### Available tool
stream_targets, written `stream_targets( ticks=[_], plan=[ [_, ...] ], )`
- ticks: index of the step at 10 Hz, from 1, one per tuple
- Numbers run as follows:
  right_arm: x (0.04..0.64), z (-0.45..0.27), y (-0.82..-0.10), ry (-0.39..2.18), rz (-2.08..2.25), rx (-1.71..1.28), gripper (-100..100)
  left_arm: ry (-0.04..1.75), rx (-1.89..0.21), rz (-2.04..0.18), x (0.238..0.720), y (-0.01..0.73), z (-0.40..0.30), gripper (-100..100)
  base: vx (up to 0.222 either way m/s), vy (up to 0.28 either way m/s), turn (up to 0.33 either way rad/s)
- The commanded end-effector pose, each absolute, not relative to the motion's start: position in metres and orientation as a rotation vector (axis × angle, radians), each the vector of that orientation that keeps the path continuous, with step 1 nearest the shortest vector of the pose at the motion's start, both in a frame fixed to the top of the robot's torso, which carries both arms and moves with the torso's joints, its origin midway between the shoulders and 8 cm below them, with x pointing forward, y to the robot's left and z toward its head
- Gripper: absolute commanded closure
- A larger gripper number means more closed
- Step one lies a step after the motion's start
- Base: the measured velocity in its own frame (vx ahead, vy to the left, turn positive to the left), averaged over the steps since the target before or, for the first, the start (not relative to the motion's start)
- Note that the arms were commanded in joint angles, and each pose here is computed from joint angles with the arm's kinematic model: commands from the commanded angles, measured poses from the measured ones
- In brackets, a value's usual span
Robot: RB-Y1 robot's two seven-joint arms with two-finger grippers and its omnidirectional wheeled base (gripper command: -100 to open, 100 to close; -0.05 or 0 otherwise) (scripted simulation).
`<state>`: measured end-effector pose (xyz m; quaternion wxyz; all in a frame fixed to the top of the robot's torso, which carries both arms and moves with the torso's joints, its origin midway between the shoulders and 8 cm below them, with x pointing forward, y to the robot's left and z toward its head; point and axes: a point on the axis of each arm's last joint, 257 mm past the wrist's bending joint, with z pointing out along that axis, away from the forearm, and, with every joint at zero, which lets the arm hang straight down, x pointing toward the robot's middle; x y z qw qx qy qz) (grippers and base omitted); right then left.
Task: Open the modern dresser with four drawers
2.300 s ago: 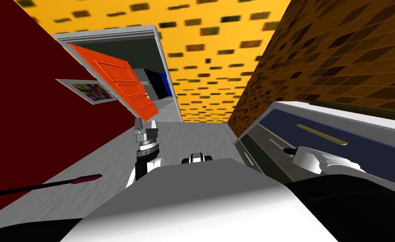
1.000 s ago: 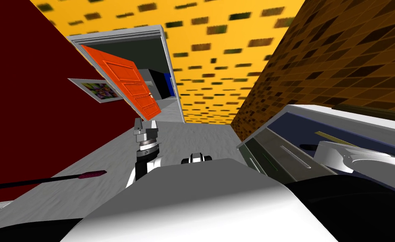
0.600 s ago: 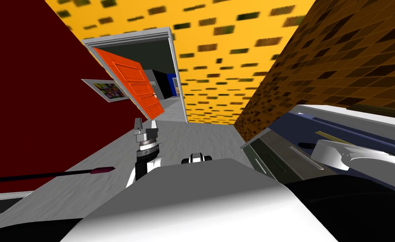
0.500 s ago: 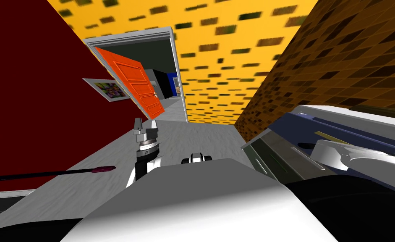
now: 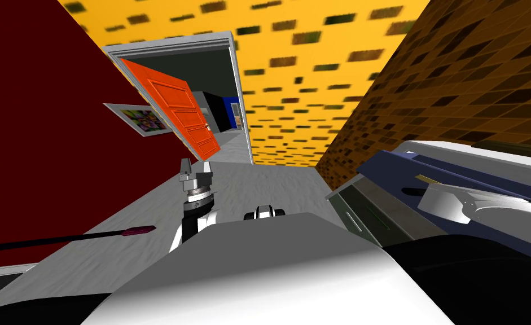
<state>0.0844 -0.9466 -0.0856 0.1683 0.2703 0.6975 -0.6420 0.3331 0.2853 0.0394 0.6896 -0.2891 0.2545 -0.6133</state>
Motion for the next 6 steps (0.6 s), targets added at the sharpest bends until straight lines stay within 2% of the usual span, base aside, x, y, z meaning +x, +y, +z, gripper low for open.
stream_targets(
  ticks=[1, 6],
  plan=[
    [0.102, -0.066, -0.946, 1.984, -1.817, 0.745, -100, 0.569, -0.647, -1.372, 0.333, 0.285, 0.039, 0, 0.002, -0.021, -0.058],
    [0.117, -0.053, -0.945, 1.997, -1.803, 0.723, -100, 0.569, -0.647, -1.372, 0.333, 0.285, 0.039, 0, 0.002, -0.001, -0.049]
  ],
)
